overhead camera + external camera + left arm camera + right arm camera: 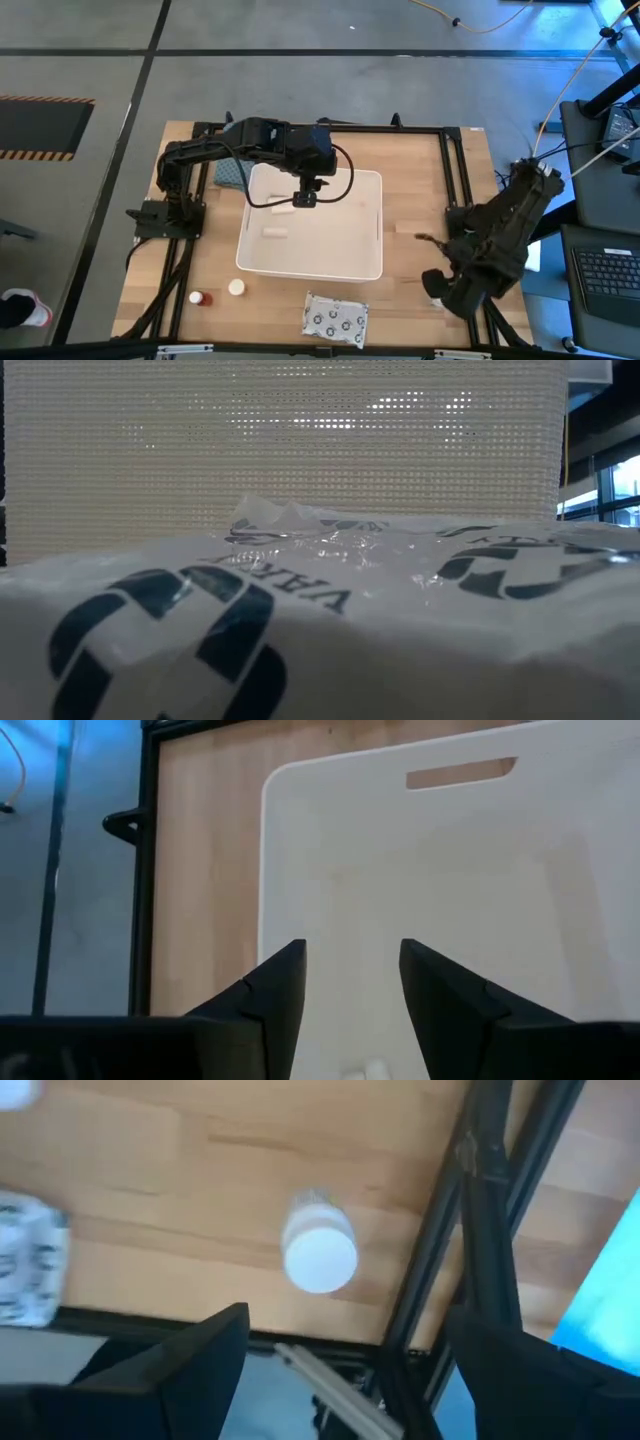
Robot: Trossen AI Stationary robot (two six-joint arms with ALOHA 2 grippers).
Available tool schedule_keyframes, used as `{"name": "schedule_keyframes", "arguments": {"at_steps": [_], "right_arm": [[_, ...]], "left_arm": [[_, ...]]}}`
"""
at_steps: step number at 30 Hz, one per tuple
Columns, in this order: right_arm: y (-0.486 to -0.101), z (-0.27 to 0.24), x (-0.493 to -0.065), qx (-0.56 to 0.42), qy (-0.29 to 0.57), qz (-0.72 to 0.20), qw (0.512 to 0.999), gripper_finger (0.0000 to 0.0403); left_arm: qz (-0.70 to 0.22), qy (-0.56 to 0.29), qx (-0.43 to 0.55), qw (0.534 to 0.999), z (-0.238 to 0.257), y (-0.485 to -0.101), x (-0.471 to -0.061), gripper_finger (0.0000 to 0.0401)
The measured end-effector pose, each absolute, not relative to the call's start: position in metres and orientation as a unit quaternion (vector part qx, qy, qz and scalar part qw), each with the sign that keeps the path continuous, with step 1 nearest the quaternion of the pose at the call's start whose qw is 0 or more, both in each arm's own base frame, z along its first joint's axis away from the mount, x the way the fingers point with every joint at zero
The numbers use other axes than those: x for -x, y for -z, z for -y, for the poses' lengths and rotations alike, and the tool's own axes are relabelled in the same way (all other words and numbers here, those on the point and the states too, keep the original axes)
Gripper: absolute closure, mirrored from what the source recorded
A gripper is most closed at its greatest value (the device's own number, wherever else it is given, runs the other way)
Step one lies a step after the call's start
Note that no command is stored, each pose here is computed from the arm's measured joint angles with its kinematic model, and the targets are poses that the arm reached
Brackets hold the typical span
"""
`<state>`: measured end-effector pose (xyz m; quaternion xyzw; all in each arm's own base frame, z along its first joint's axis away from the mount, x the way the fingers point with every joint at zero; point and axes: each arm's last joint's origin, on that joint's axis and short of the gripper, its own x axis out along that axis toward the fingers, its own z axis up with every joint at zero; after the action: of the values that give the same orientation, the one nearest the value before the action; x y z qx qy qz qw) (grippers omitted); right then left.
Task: Pick & place medical supplies in basket/bin
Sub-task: Put the white medicine bottle into the white basket
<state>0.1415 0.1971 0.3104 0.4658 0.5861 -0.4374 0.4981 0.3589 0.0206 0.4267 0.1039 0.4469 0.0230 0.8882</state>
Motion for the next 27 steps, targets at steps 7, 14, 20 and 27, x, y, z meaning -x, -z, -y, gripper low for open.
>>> {"name": "schedule_keyframes", "arguments": {"at_steps": [7,14,20,27], "right_arm": [[-0.265,-0.216,-0.144,-0.438,0.445,-0.592,0.509,0.0064],[-0.233,-0.219,-0.146,-0.453,0.427,-0.591,0.513,0.0064],[-0.211,-0.216,-0.143,-0.449,0.417,-0.596,0.519,0.0064],[-0.207,-0.215,-0.143,-0.450,0.416,-0.597,0.519,0.0080]], "left_arm": [[-0.447,-0.023,-0.104,0.888,-0.021,-0.427,-0.359,0.0244],[-0.447,-0.025,-0.100,0.889,-0.021,-0.427,-0.359,0.0245],[-0.447,-0.028,-0.093,0.889,-0.021,-0.427,-0.359,0.0246],[-0.447,-0.029,-0.092,0.890,-0.020,-0.427,-0.359,0.0250]]}}
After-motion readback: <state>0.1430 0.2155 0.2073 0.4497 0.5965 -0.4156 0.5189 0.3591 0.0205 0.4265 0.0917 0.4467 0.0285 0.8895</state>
